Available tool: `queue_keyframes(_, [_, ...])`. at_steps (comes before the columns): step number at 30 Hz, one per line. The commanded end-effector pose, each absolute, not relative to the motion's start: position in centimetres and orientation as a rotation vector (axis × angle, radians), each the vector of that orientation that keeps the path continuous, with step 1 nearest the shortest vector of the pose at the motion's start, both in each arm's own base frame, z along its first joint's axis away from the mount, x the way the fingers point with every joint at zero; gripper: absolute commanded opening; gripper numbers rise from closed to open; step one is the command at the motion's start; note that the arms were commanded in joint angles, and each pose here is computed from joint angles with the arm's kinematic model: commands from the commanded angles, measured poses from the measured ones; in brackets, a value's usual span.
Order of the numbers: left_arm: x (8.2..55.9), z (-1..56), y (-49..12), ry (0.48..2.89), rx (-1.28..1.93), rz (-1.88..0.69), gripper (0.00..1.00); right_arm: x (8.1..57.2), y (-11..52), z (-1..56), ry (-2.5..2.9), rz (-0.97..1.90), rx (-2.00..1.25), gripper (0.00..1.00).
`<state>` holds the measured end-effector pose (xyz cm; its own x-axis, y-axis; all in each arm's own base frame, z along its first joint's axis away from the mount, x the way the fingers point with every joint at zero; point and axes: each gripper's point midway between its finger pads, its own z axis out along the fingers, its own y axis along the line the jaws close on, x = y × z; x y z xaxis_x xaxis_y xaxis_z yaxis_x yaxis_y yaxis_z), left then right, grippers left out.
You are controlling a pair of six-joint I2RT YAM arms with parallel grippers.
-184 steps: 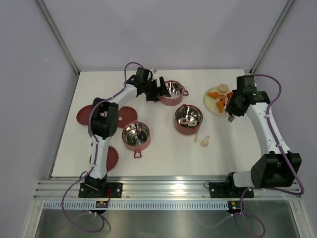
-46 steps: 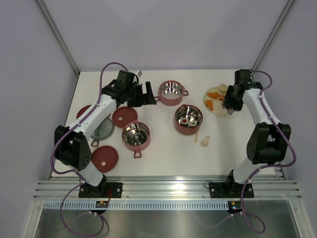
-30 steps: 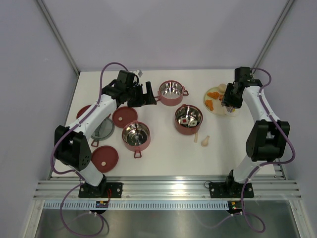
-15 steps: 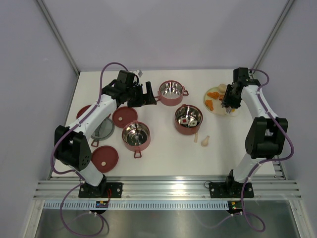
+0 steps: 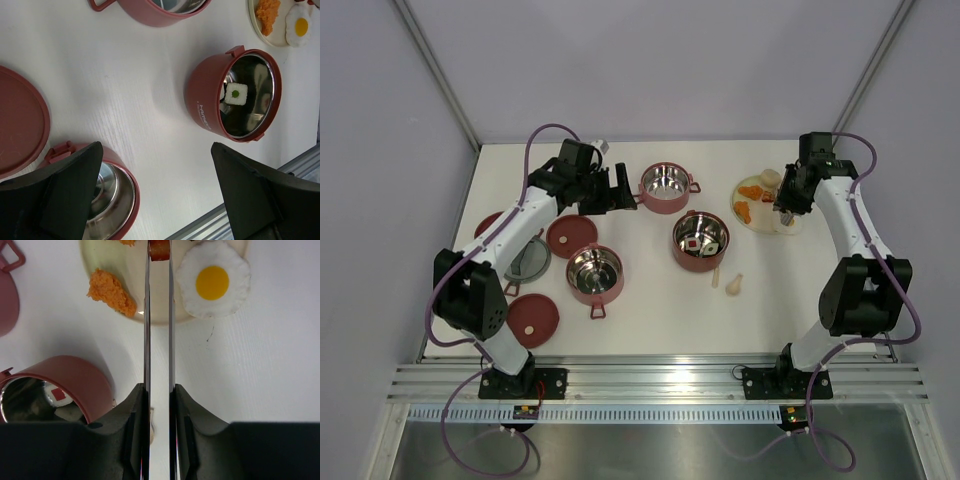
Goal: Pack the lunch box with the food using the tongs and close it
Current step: Pick up the fake food from the plate.
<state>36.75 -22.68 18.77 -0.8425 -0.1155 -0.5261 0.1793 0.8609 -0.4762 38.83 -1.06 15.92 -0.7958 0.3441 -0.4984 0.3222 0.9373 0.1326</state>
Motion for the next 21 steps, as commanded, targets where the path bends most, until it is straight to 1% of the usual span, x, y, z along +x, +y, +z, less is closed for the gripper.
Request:
queue_keyframes(1, [38.8,19.7,-23.4,2.450,0.047,-0.689,0.94,38.5,-0.2,19.2,2.473,0.114,0.466,0.20])
queue_keyframes(2, [39.5,20.6,-23.6,2.431,0.042,-0.695,0.95,38.5,-0.1,19.4,2.469,0.116,0.464,0.20])
queue_keyframes(4, [39.9,19.8,-24.1,2.469,0.043,-0.708,0.94,38.5,0.8,20.1,2.455,0.175,0.448,0.20])
queue_keyframes(9, [41.0,20.4,-25.6,2.445,0.024,-0.781,0.95,38.7,2.0,21.6,2.427,0.203,0.420,0.20])
queue_keyframes(10, [41.3,20.0,-25.6,2.458,0.017,-0.776,0.95,38.8,3.6,22.1,2.423,0.227,0.370,0.20])
queue_keyframes(15, [41.5,20.6,-25.3,2.462,0.013,-0.760,0.95,39.7,7.0,23.5,2.407,0.266,0.282,0.20])
queue_keyframes(19, [41.1,20.2,-23.6,2.472,-0.042,-0.737,0.96,41.0,10.9,24.9,2.379,0.316,0.187,0.20])
queue_keyframes(21, [40.6,20.6,-22.7,2.461,-0.058,-0.732,0.96,41.6,12.9,24.6,2.384,0.341,0.144,0.20])
